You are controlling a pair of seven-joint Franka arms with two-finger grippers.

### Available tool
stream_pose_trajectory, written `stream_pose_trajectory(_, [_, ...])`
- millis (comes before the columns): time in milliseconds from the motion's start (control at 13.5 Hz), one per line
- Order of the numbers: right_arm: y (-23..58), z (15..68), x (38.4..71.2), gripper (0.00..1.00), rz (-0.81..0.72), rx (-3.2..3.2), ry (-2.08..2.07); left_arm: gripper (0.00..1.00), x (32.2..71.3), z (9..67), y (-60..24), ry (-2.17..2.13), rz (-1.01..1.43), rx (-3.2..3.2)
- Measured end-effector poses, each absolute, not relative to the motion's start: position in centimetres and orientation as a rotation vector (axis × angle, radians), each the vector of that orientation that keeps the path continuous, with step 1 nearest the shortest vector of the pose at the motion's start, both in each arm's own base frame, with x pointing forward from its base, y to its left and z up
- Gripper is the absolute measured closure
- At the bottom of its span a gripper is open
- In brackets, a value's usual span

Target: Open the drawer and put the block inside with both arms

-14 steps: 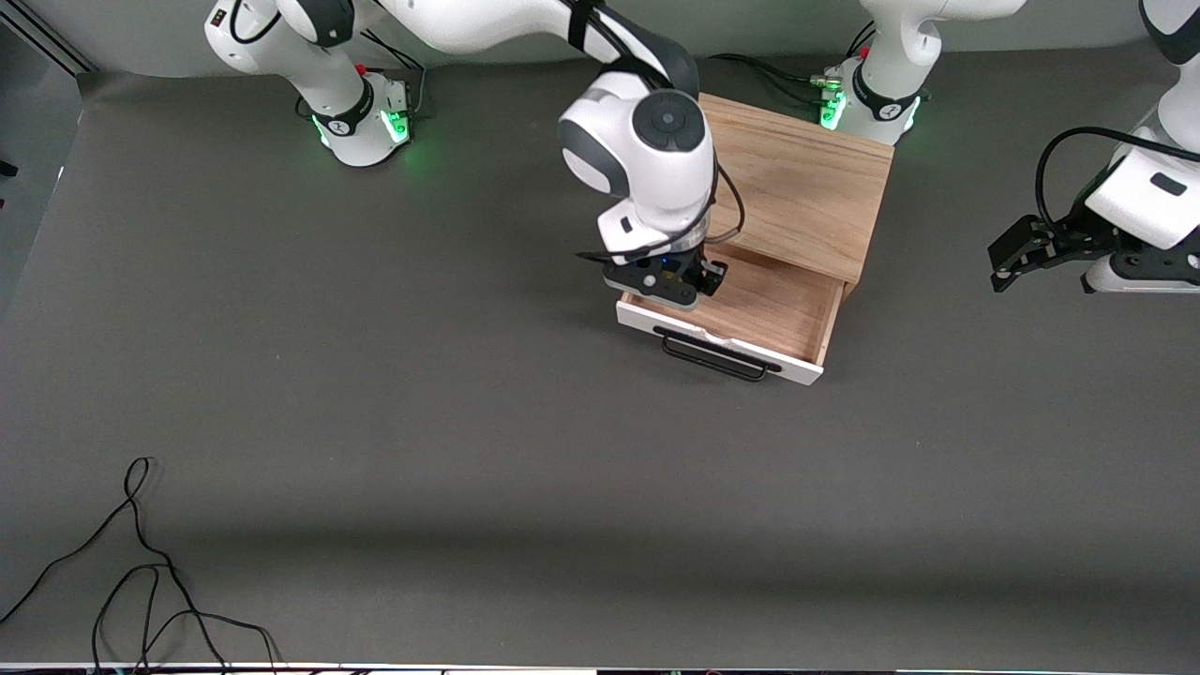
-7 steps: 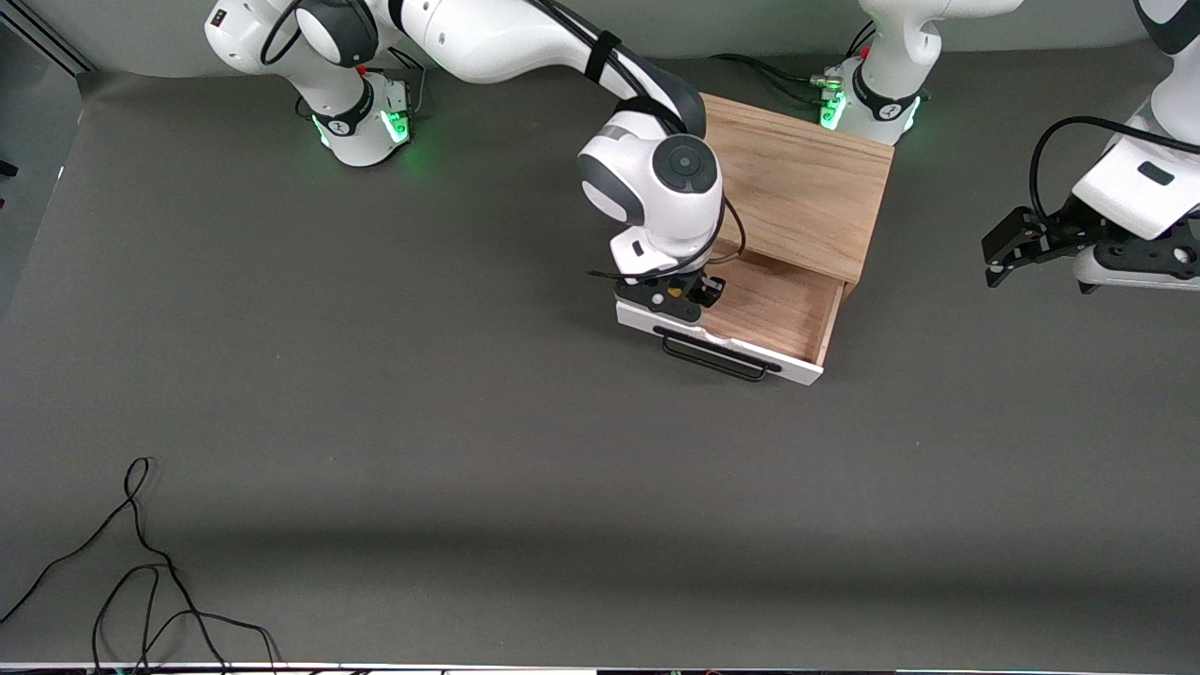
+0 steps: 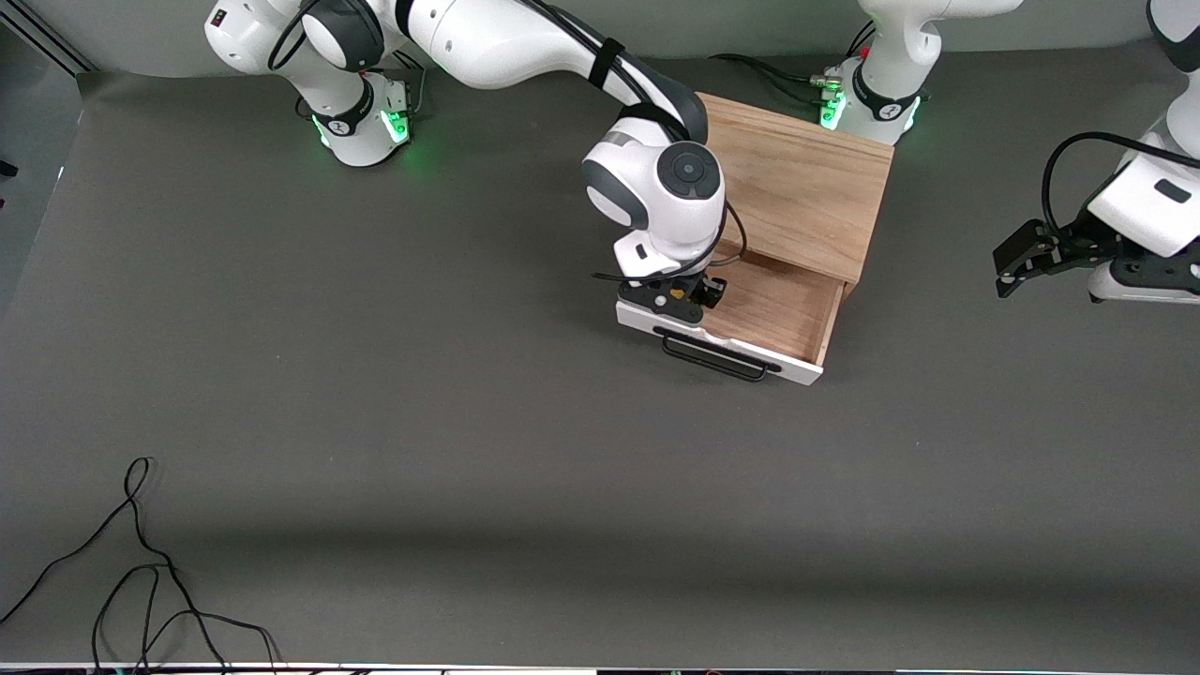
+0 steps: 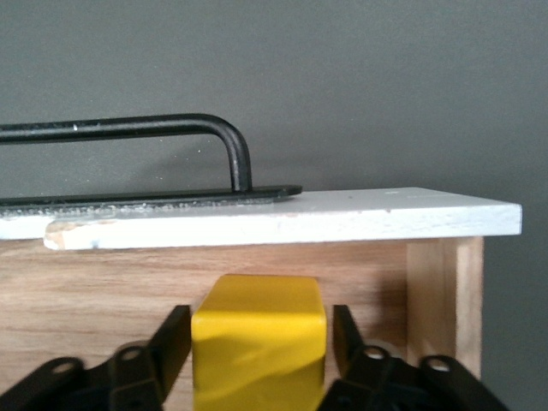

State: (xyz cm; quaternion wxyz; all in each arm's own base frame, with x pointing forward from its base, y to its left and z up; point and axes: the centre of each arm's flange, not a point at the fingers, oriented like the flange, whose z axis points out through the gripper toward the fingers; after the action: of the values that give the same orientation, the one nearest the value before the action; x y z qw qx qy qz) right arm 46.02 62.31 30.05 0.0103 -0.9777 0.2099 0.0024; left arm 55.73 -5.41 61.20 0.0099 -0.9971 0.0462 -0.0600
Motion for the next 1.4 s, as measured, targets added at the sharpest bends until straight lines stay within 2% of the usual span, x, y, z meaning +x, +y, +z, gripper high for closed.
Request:
stream_pose_trajectory(148, [62.4,30.6,46.2,0.00,0.000,-3.043,0.655,0.00,55.8,61.2,-4.9,0.134,-0.187,-3.113])
stream_pose_trajectory(370, [61.9,33.7,46.6,0.00,0.004,-3.040,0.665,0.00,55.8,61.3,-4.0,0.110,-0.188,-3.113])
stream_pose_trajectory(665, [57.2,44.7,48.8,0.00,0.011,-3.003,0.748,0.00,55.9,61.3,-3.8,0.105,-0.186,-3.113])
stream_pose_trajectory(813, [51.5,50.3,51.3,0.00,0.024,-2.991,0.753,0.00,55.9,61.2,-3.8,0.104,-0.184,-3.113])
stream_pose_trajectory(1035, [41.0,55.7,54.4,0.00,0.053,-2.985,0.651,0.00,55.7,61.1,-3.7,0.102,-0.156,-3.114])
stream_pose_trajectory(1404, [21.0,60.9,56.2,0.00,0.089,-3.002,0.371,0.00,55.7,61.1,-3.6,0.101,-0.154,-3.114])
